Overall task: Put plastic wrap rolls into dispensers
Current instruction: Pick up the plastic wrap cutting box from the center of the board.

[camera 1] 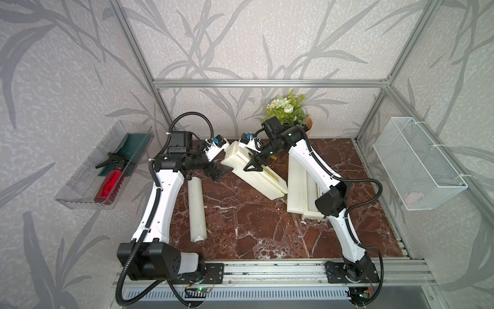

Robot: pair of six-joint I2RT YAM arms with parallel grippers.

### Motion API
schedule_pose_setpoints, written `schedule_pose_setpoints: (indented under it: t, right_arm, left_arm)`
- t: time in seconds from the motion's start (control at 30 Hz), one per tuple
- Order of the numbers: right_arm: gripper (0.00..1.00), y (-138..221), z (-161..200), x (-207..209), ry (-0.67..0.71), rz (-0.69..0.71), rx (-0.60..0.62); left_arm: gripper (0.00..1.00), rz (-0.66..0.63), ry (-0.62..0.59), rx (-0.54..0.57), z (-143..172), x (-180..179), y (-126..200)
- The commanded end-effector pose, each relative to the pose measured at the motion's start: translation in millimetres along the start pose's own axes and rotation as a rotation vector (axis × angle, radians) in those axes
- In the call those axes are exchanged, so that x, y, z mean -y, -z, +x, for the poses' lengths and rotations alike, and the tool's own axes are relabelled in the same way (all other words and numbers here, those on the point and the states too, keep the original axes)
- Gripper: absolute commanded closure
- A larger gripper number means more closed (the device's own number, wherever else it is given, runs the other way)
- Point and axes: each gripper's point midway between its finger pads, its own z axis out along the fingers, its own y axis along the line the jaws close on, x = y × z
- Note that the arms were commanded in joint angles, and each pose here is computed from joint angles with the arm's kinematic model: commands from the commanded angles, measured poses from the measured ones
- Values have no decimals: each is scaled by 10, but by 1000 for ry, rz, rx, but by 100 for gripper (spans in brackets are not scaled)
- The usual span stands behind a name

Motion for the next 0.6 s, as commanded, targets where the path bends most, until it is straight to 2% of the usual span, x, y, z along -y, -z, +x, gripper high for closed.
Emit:
schedule_pose_setpoints:
  t: [0.0, 0.2, 0.4, 0.57]
  right_arm:
    - [27, 197, -104, -369, 217, -122, 63]
    - [27, 181, -41, -545, 302, -156, 41]
    - [27, 149, 34, -658, 320, -178, 17]
    - [27, 172, -105, -743, 374, -165, 31]
  left_arm:
    - [0, 70, -18, 49, -14, 212, 44]
    - [0, 54, 4, 66, 124, 268, -28]
    - [0, -17, -32, 72, 167, 230, -9]
    - [0, -54, -48, 51, 210, 191, 13]
